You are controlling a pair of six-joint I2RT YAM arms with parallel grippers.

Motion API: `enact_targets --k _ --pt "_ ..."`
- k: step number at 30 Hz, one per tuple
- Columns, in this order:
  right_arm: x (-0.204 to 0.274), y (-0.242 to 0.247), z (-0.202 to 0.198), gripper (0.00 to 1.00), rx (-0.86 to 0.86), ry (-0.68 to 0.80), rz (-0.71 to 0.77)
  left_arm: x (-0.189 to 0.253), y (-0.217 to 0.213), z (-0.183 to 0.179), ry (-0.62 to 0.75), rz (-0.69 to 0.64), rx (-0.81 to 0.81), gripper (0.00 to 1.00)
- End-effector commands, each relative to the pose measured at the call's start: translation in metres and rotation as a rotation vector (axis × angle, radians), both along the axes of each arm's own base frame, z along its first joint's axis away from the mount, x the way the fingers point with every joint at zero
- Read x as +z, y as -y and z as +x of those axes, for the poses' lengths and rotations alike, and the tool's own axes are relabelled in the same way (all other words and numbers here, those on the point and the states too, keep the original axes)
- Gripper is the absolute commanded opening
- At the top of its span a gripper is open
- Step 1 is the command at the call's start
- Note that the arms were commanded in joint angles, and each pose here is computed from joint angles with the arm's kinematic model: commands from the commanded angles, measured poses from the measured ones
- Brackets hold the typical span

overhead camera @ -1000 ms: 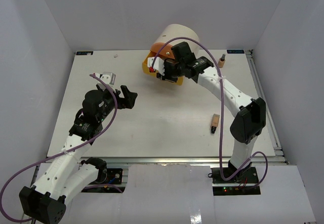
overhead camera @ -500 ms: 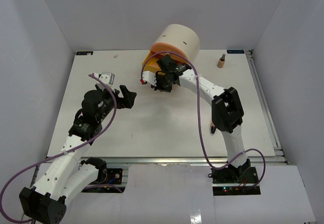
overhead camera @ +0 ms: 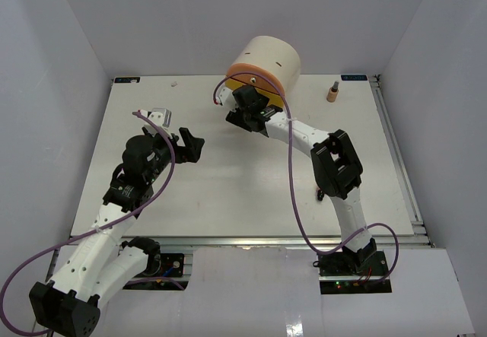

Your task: Organize the makeup

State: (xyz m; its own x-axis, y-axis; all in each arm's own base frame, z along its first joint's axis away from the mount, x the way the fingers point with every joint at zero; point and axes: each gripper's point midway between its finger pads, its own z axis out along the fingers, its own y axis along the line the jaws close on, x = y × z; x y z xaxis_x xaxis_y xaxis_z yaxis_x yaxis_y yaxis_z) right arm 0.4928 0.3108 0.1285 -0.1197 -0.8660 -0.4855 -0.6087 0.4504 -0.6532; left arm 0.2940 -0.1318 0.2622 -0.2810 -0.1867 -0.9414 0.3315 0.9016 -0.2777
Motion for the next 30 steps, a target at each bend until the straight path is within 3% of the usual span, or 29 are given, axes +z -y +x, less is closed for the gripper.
enact_targets --k 1,7,9,10,12,14,16,20,22,25,27,30 --pt "0.041 0.008 0.028 0.89 -0.084 0.156 0.052 0.004 -0.004 0.001 0.021 0.001 0.012 0.98" --pt "0.05 0.016 0.028 0.91 -0.078 0.149 0.065 0.003 -0.003 0.001 0.018 0.0 0.004 0.98" --pt "0.048 -0.006 0.008 0.91 0.086 0.042 0.119 0.001 -0.001 0.001 0.015 -0.001 -0.009 0.98" --pt "0.048 -0.018 -0.007 0.91 0.176 -0.02 0.15 0.001 0.0 0.001 0.014 -0.001 -0.016 0.98" --pt "0.041 -0.036 -0.088 0.89 0.486 -0.332 0.206 0.0 0.009 -0.002 0.02 -0.003 -0.08 0.98" --pt "0.083 -0.047 -0.15 0.85 0.749 -0.41 0.33 -0.004 0.02 -0.006 0.021 -0.009 -0.155 0.98" --pt "0.094 -0.042 -0.181 0.82 0.821 -0.439 0.387 -0.008 0.031 -0.008 0.014 -0.022 -0.221 0.98" --pt "0.127 -0.009 -0.195 0.7 0.778 -0.381 0.477 -0.021 0.058 -0.004 -0.052 -0.093 -0.338 0.98" --pt "0.145 0.025 -0.196 0.5 0.705 -0.404 0.641 -0.025 0.076 0.0 -0.092 -0.175 -0.411 0.98" --pt "0.161 0.081 -0.182 0.4 0.62 -0.351 0.864 -0.029 0.092 0.019 -0.14 -0.248 -0.425 0.98" --pt "0.151 0.104 -0.202 0.4 0.594 -0.417 1.006 -0.032 0.099 0.04 -0.149 -0.262 -0.381 0.98" --pt "0.16 0.132 -0.197 0.42 0.566 -0.325 1.047 -0.05 0.111 0.075 -0.176 -0.269 -0.327 0.96"
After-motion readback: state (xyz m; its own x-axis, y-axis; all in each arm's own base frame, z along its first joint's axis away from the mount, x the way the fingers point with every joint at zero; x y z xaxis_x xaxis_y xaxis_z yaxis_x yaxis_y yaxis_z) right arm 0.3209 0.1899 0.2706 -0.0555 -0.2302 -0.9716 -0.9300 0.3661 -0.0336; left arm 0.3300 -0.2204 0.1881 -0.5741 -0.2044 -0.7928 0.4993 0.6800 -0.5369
